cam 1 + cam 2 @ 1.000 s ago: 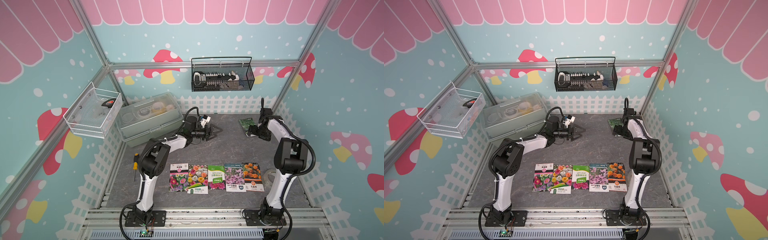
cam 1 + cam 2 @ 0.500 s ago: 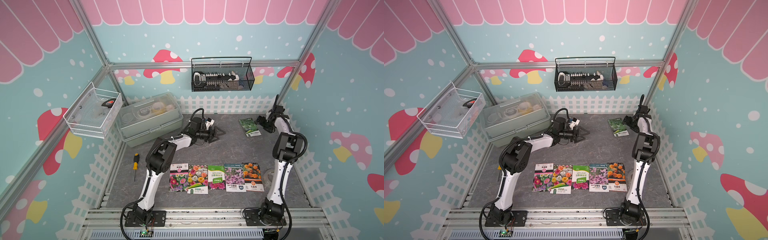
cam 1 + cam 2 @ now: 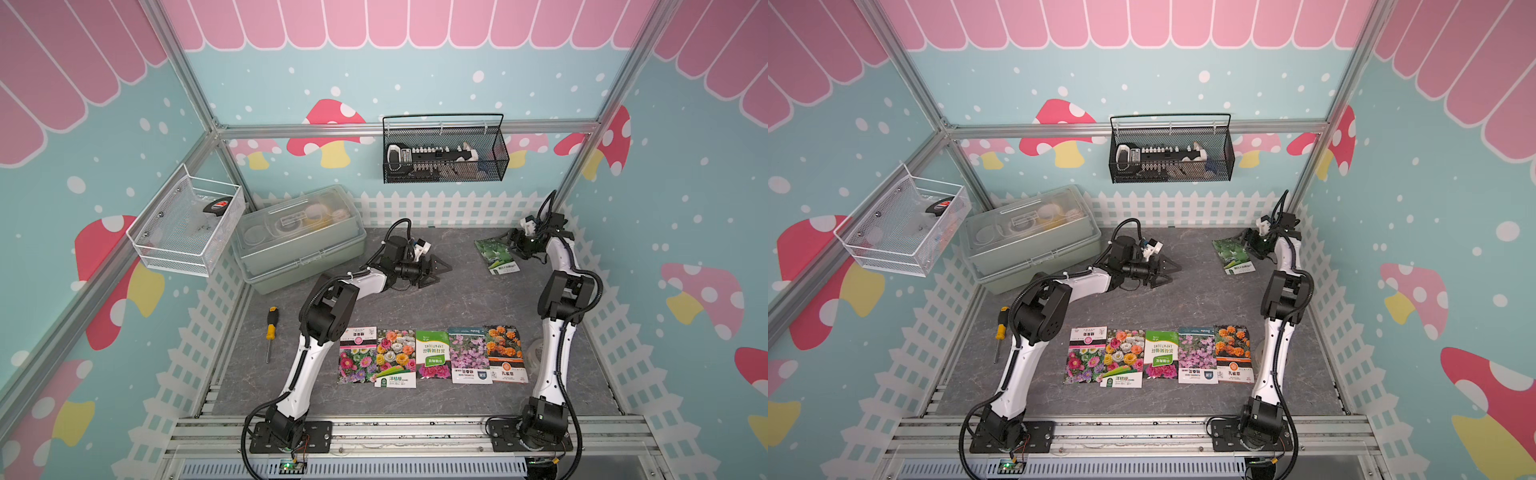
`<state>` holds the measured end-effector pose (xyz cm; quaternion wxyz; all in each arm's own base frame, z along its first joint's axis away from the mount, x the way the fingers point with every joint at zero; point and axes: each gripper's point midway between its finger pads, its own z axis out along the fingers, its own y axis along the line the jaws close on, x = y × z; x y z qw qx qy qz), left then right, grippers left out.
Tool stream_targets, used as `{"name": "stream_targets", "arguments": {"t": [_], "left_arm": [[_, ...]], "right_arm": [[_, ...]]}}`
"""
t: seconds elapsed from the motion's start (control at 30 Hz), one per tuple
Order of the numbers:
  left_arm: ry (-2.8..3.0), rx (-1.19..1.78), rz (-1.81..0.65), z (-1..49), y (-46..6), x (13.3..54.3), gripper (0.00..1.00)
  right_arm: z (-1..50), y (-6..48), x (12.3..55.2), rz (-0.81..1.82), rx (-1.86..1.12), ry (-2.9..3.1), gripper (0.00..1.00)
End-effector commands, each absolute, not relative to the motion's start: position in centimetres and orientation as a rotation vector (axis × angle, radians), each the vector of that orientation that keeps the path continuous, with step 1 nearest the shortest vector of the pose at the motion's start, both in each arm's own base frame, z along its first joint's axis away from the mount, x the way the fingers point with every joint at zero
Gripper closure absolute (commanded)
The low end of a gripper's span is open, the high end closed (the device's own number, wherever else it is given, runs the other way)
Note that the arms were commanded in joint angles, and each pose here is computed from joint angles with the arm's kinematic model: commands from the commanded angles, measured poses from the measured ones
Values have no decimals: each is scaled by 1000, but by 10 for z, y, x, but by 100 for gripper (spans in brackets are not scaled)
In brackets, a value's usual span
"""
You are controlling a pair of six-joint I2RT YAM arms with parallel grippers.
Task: Arrange the seed packets in a row
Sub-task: Pick up the seed packet from the center of the board.
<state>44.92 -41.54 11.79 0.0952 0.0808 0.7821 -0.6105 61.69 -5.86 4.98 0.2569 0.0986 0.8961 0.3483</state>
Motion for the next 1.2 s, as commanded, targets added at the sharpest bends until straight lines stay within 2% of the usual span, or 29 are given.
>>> {"name": "stream_targets", "arguments": {"t": [0.0, 0.13, 0.17, 0.33, 0.43, 0.6, 0.77, 0.93, 1.1, 1.17], "left_arm": [[2320, 253, -1811, 117, -415, 455, 7], [2340, 207, -1809, 109, -413, 460, 8], [2345, 195, -1812, 107, -413, 460, 8], [2452, 83, -1771, 81, -411, 454, 8], [2575, -15, -1618, 55, -399, 446, 7], [2681, -116, -1484, 38, -394, 437, 7], [2680, -164, -1457, 31, -404, 429, 7], [2684, -243, -1434, 18, -420, 441, 7], [2675, -296, -1395, 17, -418, 449, 13], [2667, -302, -1386, 19, -416, 451, 21]], "right_arm": [[20, 2, 569, 1065, 184, 2629, 27], [29, 41, 553, 1119, 118, 2646, 45], [31, 51, 550, 1149, 116, 2637, 46], [42, 78, 533, 1203, 124, 2571, 46], [44, 83, 521, 1215, 142, 2552, 45], [39, 86, 506, 1183, 145, 2577, 44], [28, 98, 493, 1210, 137, 2595, 44], [23, 122, 486, 1252, 147, 2568, 46], [29, 133, 485, 1350, 182, 2499, 46], [30, 135, 484, 1354, 180, 2491, 46]]}}
